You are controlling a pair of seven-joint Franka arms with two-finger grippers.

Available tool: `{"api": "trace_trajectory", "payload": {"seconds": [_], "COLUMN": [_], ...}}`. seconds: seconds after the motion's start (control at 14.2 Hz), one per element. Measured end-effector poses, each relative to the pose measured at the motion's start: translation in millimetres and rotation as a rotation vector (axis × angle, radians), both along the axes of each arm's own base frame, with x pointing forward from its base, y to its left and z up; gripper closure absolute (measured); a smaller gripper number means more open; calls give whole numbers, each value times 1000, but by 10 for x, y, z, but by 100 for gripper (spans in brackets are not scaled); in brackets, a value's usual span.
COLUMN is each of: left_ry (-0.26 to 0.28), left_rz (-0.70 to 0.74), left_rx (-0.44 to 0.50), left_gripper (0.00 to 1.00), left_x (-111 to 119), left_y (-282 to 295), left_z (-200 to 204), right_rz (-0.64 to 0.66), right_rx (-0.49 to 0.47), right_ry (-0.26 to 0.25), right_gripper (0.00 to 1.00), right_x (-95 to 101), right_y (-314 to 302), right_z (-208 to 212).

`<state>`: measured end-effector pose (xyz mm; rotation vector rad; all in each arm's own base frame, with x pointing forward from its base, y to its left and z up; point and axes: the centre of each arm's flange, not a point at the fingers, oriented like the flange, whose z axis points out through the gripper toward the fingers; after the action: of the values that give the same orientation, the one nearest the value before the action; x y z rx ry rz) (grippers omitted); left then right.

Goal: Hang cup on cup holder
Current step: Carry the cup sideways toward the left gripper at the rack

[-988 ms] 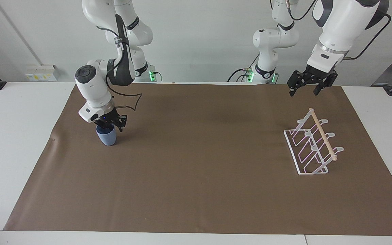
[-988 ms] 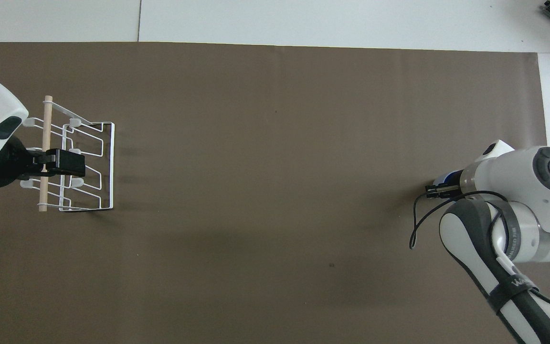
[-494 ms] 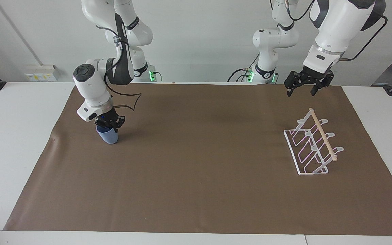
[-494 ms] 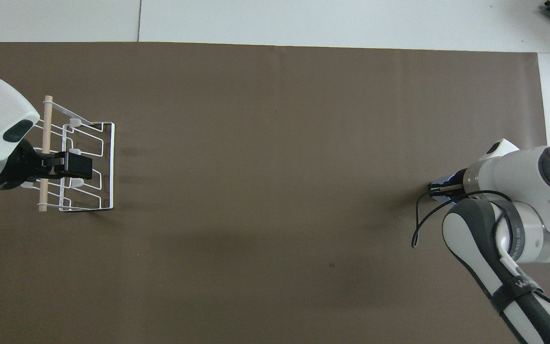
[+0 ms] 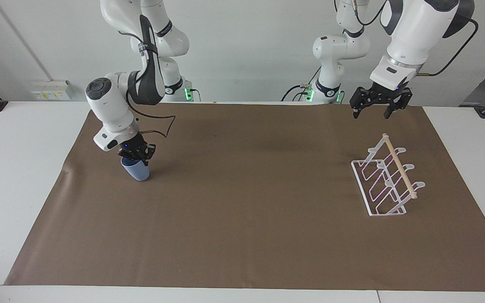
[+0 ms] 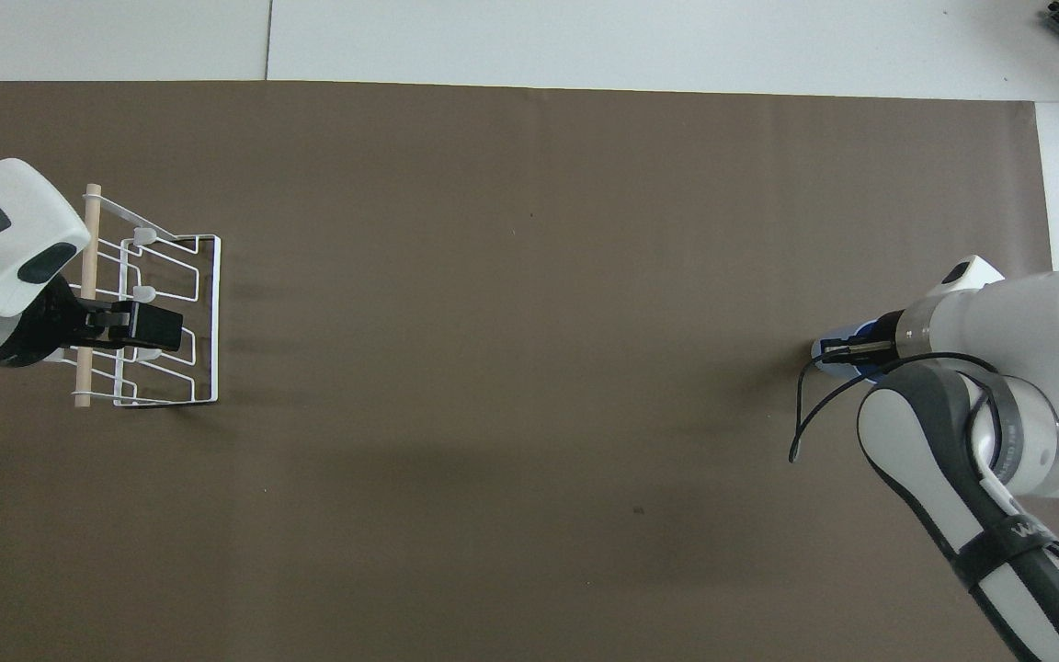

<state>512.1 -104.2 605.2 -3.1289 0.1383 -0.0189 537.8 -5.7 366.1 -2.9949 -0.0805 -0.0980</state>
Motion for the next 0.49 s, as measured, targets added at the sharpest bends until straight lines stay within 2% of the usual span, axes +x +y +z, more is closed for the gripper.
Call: {"api": "trace_trajectory", "payload": {"seconds": [0.28, 0.49], "left_ry": [16, 30], "left_rz": [3, -31], "left_rx": [4, 8], "left_gripper": [0, 0], "left_x": [-14, -31], "left_y": [36, 100], "left_z": [-11, 12], "right_rz": [100, 109], "right_rx": [154, 295], "right_ry": [-61, -84], "right_gripper": [94, 94], "right_x": [58, 53], "right_y": [99, 507], "right_z": [24, 37]}}
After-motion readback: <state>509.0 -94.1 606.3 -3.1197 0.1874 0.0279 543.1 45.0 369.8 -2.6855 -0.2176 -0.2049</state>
